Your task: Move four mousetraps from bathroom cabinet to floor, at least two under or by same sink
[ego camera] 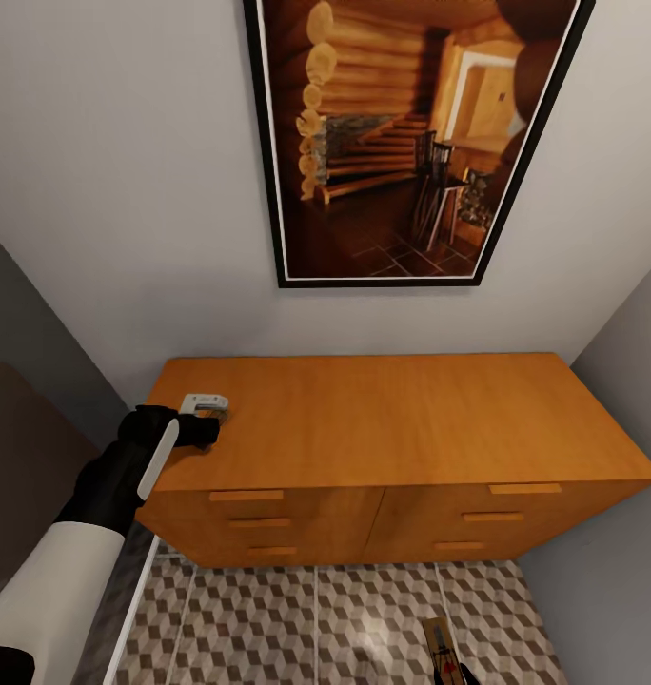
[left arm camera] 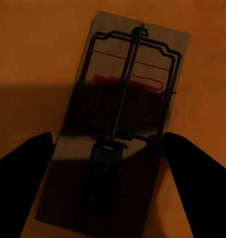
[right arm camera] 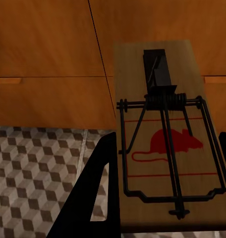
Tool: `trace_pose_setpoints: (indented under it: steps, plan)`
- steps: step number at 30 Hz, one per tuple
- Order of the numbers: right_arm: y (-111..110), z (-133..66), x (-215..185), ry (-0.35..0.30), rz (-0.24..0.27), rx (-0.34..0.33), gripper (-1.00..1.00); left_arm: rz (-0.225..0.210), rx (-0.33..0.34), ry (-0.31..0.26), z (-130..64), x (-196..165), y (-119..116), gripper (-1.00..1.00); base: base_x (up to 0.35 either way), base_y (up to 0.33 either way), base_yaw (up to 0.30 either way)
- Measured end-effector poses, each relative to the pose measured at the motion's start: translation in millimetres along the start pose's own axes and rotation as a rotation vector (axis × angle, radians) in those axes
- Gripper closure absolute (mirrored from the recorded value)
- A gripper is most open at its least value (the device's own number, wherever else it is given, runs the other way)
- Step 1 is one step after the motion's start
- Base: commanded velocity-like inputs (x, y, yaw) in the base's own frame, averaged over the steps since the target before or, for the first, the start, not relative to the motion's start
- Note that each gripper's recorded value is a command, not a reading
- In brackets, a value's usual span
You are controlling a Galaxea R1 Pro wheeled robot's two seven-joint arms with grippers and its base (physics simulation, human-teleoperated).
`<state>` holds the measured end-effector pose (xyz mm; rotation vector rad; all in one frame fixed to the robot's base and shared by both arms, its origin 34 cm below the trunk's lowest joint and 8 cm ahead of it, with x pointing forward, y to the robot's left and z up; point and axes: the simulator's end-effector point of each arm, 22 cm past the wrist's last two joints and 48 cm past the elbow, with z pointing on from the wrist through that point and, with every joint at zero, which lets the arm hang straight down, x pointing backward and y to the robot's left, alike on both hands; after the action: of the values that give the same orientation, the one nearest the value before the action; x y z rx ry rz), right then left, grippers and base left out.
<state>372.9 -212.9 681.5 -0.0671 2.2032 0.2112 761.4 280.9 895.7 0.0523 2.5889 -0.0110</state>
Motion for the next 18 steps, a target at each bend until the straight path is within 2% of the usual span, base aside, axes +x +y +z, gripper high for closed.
trace_pose_setpoints:
  steps: [18]
  plan:
    - [0.0,0.0,0.3,0.001,0.000,0.000,1.00,-0.001,0.002,-0.001,-0.1,0.0,-0.2,1.00,0.000,0.000,0.000]
